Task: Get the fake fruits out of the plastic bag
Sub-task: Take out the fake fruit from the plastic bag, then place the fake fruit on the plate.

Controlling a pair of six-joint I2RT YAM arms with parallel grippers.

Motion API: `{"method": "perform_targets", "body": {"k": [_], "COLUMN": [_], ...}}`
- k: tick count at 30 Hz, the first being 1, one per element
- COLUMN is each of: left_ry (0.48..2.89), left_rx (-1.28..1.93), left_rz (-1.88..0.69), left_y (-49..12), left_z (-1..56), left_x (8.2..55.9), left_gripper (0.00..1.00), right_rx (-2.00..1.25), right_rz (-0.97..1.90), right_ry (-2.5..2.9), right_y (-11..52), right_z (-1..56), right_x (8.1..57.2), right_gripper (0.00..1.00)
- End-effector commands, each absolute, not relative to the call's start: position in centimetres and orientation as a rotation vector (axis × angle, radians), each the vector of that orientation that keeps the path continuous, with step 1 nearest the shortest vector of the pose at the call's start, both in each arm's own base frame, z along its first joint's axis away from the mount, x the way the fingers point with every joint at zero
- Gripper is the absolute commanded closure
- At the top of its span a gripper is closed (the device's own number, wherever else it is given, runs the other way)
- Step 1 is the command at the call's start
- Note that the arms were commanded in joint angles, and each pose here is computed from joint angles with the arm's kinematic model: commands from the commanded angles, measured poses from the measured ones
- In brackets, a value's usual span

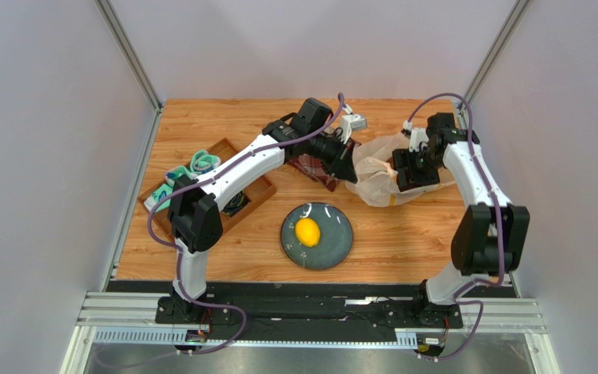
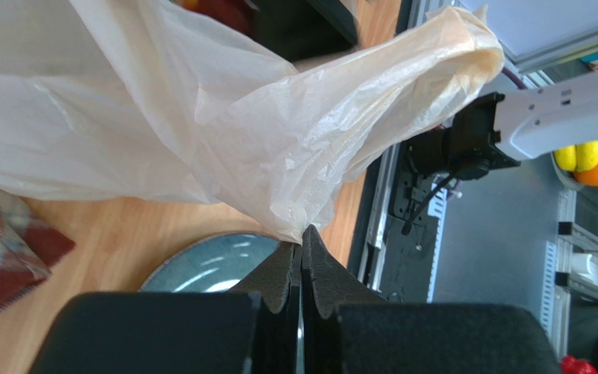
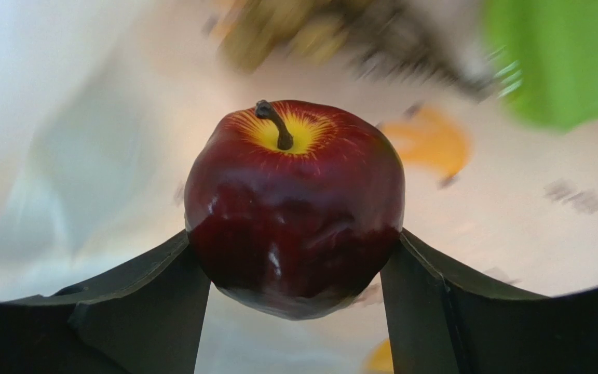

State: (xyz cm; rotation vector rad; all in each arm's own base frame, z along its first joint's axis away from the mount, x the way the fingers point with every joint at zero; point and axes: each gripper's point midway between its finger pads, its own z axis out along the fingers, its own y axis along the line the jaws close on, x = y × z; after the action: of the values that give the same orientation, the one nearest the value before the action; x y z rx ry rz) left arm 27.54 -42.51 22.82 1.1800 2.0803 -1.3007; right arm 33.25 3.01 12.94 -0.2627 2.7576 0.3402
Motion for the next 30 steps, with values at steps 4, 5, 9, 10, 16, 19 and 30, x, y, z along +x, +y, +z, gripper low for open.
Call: {"method": "perform_targets", "body": {"k": [4, 5, 9, 10, 16, 19, 30], "left_ry": [2.034, 2.032, 2.053, 2.055, 2.123, 2.093, 2.071], "left_rx": [1.177, 1.185, 1.195, 1.195, 1.149, 1.148, 1.093], "left_rz": [-1.264, -1.26, -1.259, -1.26, -1.25, -1.226, -1.22], "left_y": [-43.5, -43.3, -42.6, -42.5, -41.8, -41.7, -39.6], "left_z": [23.5, 23.4, 22.8, 22.7, 21.0, 21.6, 24.1], "left_x": [29.9, 29.9, 29.2, 29.2, 31.0, 32.2, 32.0], "left_gripper": [1.0, 1.0, 1.0, 1.0, 1.0, 1.0, 1.0], "right_rx": [-0.505, -0.528, -0.534, -0.541, -0.903, -1.12, -1.24], "right_rz": [0.526, 0.447, 0.239, 0.219, 0.478, 0.531, 0.45], "right_ry": [2.75, 2.635, 2.322, 2.244, 2.129, 2.129, 2.157], "right_y": [5.1, 4.8, 3.8, 3.9, 11.0, 13.9, 20.3], "right_z": [15.8, 18.0, 24.7, 26.8, 28.4, 25.3, 16.8], "right_x": [24.2, 24.4, 26.0, 26.2, 20.3, 18.3, 25.6], "right_gripper": [0.57, 0.57, 0.58, 0.58, 0.56, 0.57, 0.51]}}
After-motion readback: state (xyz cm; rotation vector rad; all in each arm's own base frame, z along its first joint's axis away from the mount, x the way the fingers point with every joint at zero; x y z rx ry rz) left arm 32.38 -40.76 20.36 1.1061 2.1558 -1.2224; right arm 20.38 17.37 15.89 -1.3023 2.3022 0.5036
